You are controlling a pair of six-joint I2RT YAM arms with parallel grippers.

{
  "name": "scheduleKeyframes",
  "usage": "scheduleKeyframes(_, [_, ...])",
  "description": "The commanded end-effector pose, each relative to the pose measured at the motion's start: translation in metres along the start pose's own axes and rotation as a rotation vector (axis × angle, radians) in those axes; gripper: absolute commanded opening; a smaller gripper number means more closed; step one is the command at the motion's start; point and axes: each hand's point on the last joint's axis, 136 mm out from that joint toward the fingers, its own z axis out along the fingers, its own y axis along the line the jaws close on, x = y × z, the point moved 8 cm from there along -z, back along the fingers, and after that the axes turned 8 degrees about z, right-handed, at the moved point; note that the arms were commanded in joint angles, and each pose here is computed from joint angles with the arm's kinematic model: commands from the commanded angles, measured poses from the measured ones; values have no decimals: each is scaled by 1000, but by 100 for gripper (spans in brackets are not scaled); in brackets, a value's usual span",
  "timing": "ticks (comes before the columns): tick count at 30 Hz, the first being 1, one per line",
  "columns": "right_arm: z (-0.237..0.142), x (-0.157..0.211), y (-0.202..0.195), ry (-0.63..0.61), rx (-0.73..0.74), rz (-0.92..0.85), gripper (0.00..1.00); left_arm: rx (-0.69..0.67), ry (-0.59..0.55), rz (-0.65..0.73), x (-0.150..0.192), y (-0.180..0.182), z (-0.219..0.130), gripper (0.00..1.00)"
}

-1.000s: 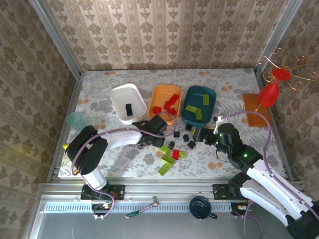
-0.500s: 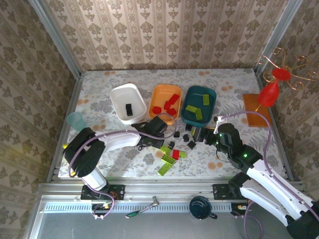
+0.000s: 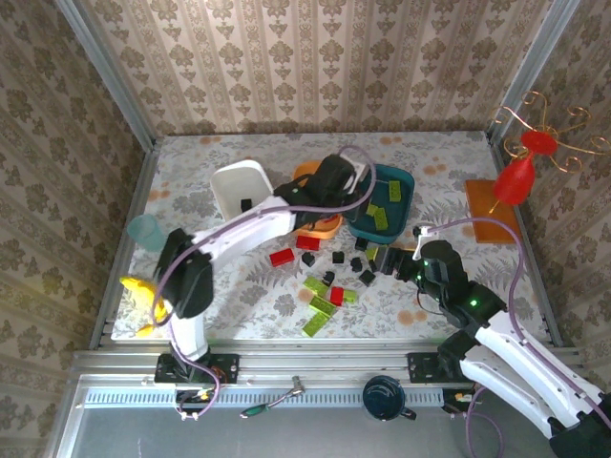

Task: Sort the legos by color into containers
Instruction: Place the lego in the container, then pick up the lego from the bottom-center of the table.

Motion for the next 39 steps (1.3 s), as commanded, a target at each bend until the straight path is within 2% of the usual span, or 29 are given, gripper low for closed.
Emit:
scheduleKeyframes(1, [-2, 4, -10, 3, 61, 1, 81, 37, 81, 4, 4, 8, 44, 33])
scheduleKeyframes(4, [-5, 3, -10, 9, 61, -5, 81, 41, 111, -35, 2, 19, 78, 34])
scheduleKeyframes(8, [-7, 4, -9, 19, 54, -10, 81, 55, 122, -92, -3, 29, 106, 37])
scheduleKeyframes(11, [-6, 6, -10, 32, 53, -10, 81, 62, 108, -116, -9, 30, 113, 47])
scheduleKeyframes(14, [-3, 9, -11, 48, 52, -9, 81, 83, 63, -127, -22, 25, 102, 59])
scheduleKeyframes(17, [1, 12, -10, 72, 36, -11, 81, 100, 7, -127, -35, 20, 78, 64])
scheduleKeyframes(20, [8, 17, -3, 125, -21, -35, 78, 116, -80, -125, -43, 16, 38, 68])
scheduleKeyframes(24, [26, 26, 7, 230, -67, -71, 75, 105, -179, -143, -24, 16, -18, 72])
scheduleKeyframes(27, [42, 37, 17, 305, -75, -120, 72, 55, -247, -160, 2, 20, -62, 76])
scheduleKeyframes(31, [63, 51, 36, 374, -72, -200, 70, -21, -278, -174, 48, 26, -110, 82])
scheduleKeyframes(36, [86, 64, 60, 416, -71, -265, 70, -97, -265, -189, 99, 30, -146, 92])
scheduleKeyframes(38, [95, 69, 67, 429, -51, -311, 70, -124, -256, -193, 116, 31, -157, 100])
scheduleKeyframes(39, [100, 72, 70, 441, -40, -327, 69, -131, -252, -196, 123, 32, -161, 100])
